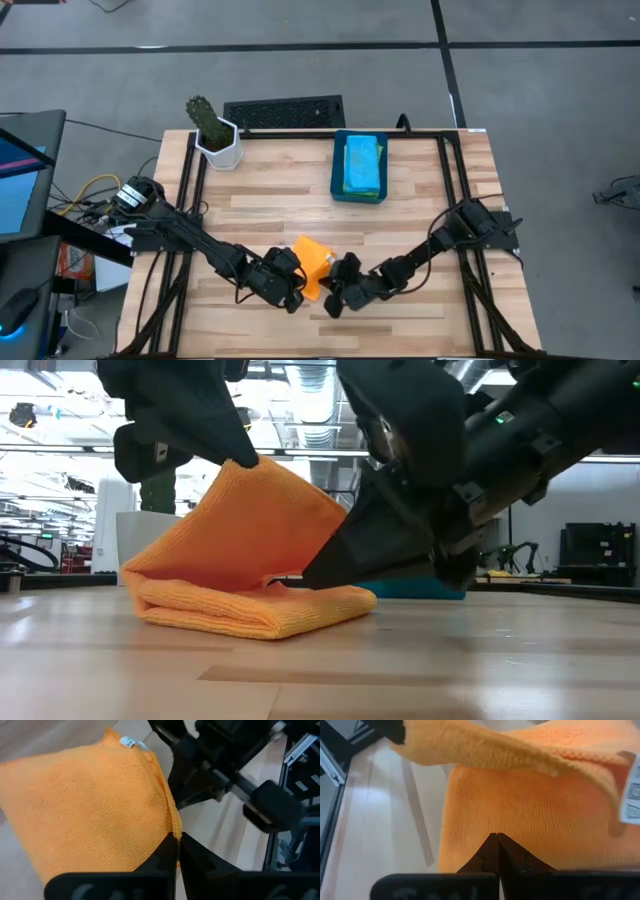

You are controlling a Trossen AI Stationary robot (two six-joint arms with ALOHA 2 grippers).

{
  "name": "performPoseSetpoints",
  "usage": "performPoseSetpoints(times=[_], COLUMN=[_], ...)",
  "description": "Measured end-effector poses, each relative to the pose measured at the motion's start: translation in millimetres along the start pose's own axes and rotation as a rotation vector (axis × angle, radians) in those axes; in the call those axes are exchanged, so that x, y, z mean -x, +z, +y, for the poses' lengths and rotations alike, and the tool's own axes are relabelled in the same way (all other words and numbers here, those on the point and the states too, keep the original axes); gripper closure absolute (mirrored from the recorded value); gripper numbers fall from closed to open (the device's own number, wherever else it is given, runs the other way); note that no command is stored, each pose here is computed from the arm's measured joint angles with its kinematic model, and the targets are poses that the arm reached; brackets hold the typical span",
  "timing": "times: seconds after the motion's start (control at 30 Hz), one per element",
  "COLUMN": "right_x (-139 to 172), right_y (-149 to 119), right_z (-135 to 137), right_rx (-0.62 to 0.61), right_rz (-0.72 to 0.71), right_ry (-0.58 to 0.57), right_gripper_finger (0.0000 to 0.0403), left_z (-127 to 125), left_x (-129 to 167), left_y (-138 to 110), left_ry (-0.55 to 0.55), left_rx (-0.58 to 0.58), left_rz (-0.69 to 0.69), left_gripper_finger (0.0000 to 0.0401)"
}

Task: Fold microfiber towels
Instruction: Fold the orange towel

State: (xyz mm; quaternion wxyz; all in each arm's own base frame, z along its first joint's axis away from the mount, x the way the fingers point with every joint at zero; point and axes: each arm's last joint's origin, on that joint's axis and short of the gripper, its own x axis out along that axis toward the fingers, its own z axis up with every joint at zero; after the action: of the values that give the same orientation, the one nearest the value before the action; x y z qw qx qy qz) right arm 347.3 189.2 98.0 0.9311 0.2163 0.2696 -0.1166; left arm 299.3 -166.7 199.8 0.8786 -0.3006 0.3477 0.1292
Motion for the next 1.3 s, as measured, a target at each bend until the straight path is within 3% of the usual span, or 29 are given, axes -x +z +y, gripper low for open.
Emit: performPoseSetpoints(times=[0.77, 1.3], right_x=[9, 10], right_y=[18, 11], right_z=[-3, -12], right_rx=[0.012, 0.017], right_rz=[-0.030, 0.039], right_ry=[-0.052, -0.128], right_gripper_finger=[0.0377, 0.0378], left_z=[-5, -8], left_x=[-24, -32], left_y=[-12, -13], left_ry=[-0.068, -0.105], left_rx=[0.059, 0.084], left_rz=[0.061, 0.041], left_gripper_finger=[0.0401, 0.0384])
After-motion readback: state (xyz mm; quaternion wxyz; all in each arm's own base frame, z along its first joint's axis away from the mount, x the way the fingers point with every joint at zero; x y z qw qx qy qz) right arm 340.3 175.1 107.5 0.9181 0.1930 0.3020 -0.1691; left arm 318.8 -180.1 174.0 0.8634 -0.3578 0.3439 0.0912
